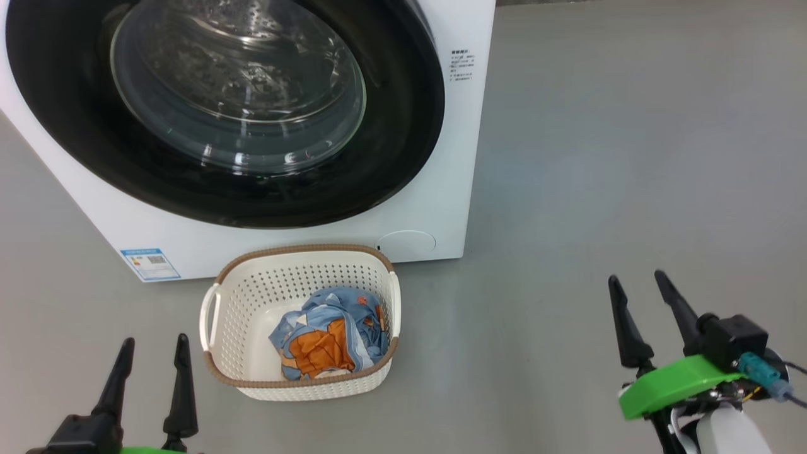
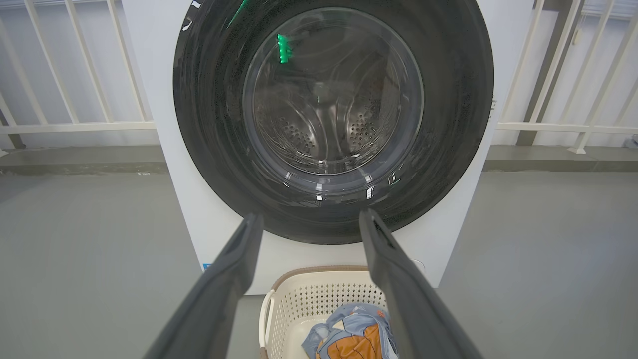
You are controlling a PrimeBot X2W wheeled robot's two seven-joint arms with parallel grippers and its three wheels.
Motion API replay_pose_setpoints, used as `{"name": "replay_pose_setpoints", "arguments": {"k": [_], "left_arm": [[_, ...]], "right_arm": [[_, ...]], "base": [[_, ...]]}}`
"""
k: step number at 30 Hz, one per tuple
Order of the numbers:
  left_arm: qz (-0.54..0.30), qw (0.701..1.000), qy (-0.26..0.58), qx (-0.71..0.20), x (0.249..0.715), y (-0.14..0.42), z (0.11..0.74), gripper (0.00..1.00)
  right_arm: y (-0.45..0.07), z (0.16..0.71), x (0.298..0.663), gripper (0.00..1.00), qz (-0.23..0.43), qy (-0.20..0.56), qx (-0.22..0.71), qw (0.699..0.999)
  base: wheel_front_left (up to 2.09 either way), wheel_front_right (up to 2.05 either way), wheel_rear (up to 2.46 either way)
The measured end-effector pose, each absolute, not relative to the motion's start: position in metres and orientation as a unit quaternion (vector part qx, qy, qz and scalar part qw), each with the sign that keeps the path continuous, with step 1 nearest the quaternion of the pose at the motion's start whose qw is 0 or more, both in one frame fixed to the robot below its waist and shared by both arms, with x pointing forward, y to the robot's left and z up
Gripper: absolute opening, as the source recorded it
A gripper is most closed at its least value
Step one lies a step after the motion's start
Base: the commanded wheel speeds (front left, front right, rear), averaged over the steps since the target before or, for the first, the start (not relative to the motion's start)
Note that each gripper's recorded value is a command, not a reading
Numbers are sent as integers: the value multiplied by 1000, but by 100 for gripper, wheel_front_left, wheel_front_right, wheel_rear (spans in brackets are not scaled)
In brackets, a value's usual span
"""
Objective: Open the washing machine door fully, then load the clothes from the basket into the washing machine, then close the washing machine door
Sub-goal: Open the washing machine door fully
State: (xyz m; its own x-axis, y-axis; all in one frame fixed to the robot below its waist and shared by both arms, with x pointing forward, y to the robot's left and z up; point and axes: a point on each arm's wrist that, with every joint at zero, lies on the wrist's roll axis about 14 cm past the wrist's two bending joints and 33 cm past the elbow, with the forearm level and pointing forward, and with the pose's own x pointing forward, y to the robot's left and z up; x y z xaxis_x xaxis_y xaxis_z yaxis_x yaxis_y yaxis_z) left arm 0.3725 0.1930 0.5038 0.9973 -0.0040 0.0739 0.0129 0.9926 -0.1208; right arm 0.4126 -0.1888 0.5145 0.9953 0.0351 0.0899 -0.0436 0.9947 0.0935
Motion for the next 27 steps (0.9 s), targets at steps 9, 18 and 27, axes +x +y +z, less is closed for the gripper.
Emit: {"name": "replay_pose_setpoints", "arguments": {"k": [9,18,27], "left_arm": [[-8,999,-26,-47,375,191,496,100],[-4,999,-7,-47,378,193,484,100],[-6,999,4,-48,387,191,475,100]], "right_arm": [[-197,550,441,100,9,-100,101,990],[-212,579,474,100,-13,-147,266,952],[-224,568,506,100,-27,-114,468,876]], "base": [[0,0,0],[0,0,0],[0,0,0]]}}
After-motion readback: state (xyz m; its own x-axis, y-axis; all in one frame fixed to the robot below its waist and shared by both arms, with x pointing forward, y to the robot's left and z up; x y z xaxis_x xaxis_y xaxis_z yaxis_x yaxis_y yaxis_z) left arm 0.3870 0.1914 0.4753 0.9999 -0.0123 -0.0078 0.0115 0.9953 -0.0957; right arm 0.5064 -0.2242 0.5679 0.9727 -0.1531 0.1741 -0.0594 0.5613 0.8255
